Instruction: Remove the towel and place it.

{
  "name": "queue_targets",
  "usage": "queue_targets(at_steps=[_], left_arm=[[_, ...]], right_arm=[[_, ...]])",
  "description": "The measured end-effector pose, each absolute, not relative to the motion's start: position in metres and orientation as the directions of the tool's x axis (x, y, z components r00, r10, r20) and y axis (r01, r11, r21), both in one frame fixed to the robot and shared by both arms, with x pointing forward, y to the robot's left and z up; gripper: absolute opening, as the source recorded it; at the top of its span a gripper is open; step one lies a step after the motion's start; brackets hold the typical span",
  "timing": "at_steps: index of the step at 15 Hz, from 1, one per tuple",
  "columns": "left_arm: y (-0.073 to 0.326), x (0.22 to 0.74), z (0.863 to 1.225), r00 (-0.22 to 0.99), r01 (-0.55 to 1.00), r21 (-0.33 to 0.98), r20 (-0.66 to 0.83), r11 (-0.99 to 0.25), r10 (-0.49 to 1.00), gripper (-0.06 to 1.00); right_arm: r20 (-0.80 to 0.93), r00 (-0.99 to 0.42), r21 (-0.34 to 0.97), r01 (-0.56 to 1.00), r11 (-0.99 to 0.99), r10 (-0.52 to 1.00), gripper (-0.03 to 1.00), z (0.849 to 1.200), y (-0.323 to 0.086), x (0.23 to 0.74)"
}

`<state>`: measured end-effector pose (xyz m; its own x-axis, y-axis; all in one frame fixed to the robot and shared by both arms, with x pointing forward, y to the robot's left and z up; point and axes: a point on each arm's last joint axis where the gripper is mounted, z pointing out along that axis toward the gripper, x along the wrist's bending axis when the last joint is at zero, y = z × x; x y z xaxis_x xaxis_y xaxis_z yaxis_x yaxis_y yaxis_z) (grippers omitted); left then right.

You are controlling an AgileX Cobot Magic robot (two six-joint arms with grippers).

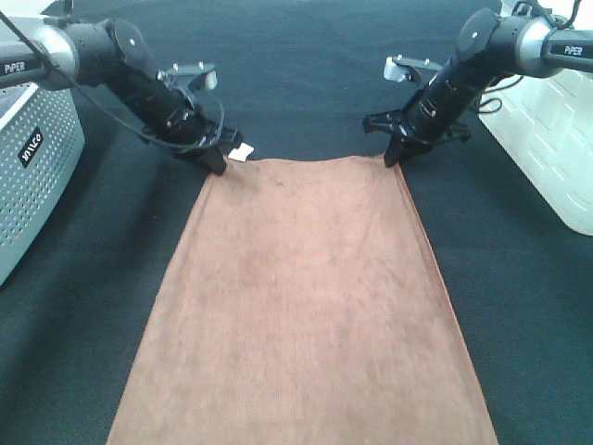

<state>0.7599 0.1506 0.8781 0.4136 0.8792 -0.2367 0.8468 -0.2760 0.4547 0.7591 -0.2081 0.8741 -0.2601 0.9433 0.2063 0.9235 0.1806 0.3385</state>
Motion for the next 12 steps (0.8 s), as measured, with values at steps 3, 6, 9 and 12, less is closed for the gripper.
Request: queue_targets(at_steps=[3,6,9,12], left_arm=[[0.150,0.773,0.900,0.428,0.792,0.552,-0.194,-0.262,0.883,0.01],[0.151,0.786,0.918,0.419,0.707,0.668,-0.133,-0.231,0.898,0.01],[0.152,0.793,0.924,0.397,0.651,0.733,-0.108,-0.197,0.911,0.01],[0.149,0.798,0.929,0.385,0.595,0.784,-0.087,-0.175,0.919,0.01]], right_arm=[[0.154,-0.287,0.483,0.856,0.182,0.945,0.00,0.910,-0.208,0.779],[0.121,-0.294,0.615,0.772,0.161,0.948,0.00,0.942,-0.207,0.793],[0.108,-0.285,0.668,0.730,0.143,0.952,0.00,0.948,-0.208,0.799],[0.099,-0.277,0.703,0.699,0.130,0.956,0.00,0.951,-0.208,0.802]])
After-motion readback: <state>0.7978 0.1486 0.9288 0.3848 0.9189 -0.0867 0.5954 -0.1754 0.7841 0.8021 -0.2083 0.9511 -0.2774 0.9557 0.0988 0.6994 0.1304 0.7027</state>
